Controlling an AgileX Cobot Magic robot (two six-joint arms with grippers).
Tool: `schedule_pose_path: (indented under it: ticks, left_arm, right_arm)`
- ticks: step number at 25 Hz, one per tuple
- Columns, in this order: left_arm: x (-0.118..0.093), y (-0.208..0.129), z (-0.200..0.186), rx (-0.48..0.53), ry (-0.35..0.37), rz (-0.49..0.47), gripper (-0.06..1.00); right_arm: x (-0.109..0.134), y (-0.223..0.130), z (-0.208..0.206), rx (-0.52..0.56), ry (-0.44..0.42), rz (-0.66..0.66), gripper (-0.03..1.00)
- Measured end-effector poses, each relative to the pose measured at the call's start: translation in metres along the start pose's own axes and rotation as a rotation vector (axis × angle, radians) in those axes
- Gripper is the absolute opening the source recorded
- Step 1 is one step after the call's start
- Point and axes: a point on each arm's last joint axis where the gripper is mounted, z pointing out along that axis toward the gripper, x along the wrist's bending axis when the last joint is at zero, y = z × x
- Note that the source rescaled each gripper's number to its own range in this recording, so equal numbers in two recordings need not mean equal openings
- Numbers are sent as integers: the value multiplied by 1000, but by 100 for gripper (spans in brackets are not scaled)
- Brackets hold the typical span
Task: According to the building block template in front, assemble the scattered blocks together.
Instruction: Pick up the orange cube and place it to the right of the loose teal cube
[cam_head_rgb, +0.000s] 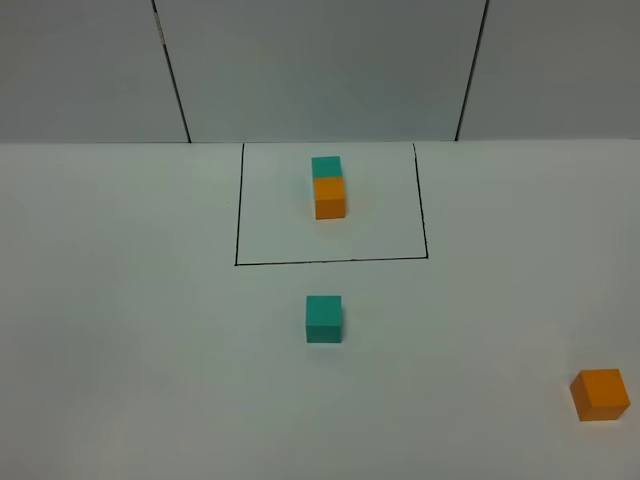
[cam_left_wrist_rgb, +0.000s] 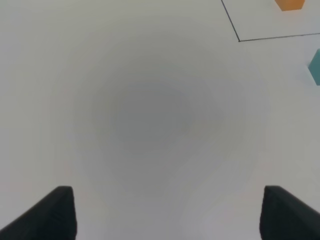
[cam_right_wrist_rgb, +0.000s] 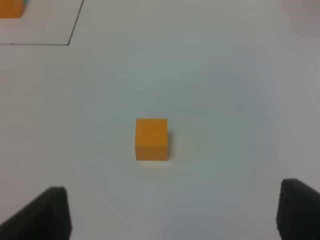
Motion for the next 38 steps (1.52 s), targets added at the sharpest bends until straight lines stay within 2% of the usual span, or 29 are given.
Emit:
schedule_pose_path:
  ticks: [13,18,21,24,27,30,34,38]
  left_arm:
    - [0,0,0,0,0,0,68]
    - [0,0,0,0,0,0,68]
    - [0,0,0,0,0,0,68]
    - [0,0,0,0,0,0,68]
    - [0,0,0,-1,0,0,68]
    - [0,0,0,-1,0,0,68]
    - [0,0,0,-1,0,0,68]
    - [0,0,0,-1,0,0,68]
  right_arm:
    - [0,0,0,0,1,4,70]
    - [1,4,-2,20,12,93,72]
    - [3,20,4,117,29,164,77]
    - [5,39,31,279,47,200,81]
    - [6,51,79,467,45,208,83]
    - [4,53,134,602,46,167,83]
    - [4,43,201,768,49,151,83]
    - [3,41,248,866,49,145,83]
